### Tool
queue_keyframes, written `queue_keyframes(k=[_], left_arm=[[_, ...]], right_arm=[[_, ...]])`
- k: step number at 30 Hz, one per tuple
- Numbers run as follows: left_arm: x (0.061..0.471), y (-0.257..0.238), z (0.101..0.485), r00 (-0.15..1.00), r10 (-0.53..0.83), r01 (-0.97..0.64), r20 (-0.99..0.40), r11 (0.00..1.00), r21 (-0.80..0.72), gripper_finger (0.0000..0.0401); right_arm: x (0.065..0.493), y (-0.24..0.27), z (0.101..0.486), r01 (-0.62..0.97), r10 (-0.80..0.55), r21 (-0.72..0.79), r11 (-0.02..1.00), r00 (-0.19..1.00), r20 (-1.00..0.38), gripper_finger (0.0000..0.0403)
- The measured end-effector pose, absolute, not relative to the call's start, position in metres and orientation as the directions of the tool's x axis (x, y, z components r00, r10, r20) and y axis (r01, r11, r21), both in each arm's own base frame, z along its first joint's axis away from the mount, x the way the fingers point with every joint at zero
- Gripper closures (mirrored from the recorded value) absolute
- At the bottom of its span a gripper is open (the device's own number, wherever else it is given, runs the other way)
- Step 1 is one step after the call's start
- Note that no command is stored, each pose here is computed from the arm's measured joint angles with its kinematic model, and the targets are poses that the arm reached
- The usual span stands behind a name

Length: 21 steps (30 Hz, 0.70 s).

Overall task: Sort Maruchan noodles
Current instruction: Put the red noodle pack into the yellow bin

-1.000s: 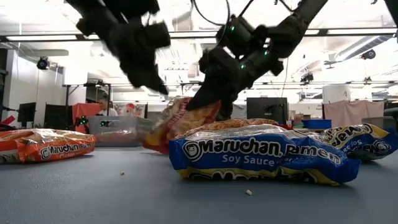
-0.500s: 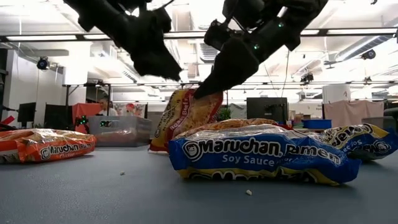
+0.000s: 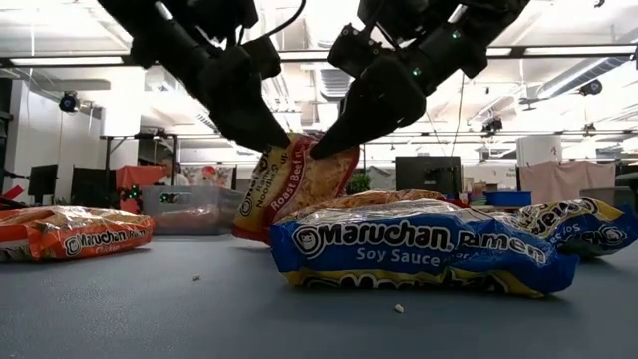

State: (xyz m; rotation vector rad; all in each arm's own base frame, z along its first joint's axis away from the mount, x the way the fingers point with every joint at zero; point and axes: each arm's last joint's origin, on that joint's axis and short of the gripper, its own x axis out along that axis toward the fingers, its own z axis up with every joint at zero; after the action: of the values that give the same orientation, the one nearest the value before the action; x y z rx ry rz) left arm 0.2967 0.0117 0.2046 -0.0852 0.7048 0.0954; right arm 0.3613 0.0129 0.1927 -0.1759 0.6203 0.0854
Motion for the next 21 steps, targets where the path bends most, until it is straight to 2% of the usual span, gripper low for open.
queue_keyframes(k=[4,10,21], left_arm=[[0.298,0.009,0.191,0.799,-0.021,-0.056,-0.601,0.993,-0.108,0.009],[0.296,0.009,0.183,0.806,-0.018,-0.082,-0.591,0.987,-0.141,0.0091],[0.296,0.004,0.181,0.804,0.015,-0.099,-0.595,0.989,-0.108,0.0091]], right_arm=[[0.361,0.014,0.193,-0.138,0.031,-0.14,0.981,0.81,-0.585,0.0333],[0.361,0.013,0.192,-0.127,0.028,-0.128,0.984,0.809,-0.587,0.0342],[0.361,0.013,0.193,-0.11,0.029,-0.103,0.989,0.811,-0.585,0.0274]])
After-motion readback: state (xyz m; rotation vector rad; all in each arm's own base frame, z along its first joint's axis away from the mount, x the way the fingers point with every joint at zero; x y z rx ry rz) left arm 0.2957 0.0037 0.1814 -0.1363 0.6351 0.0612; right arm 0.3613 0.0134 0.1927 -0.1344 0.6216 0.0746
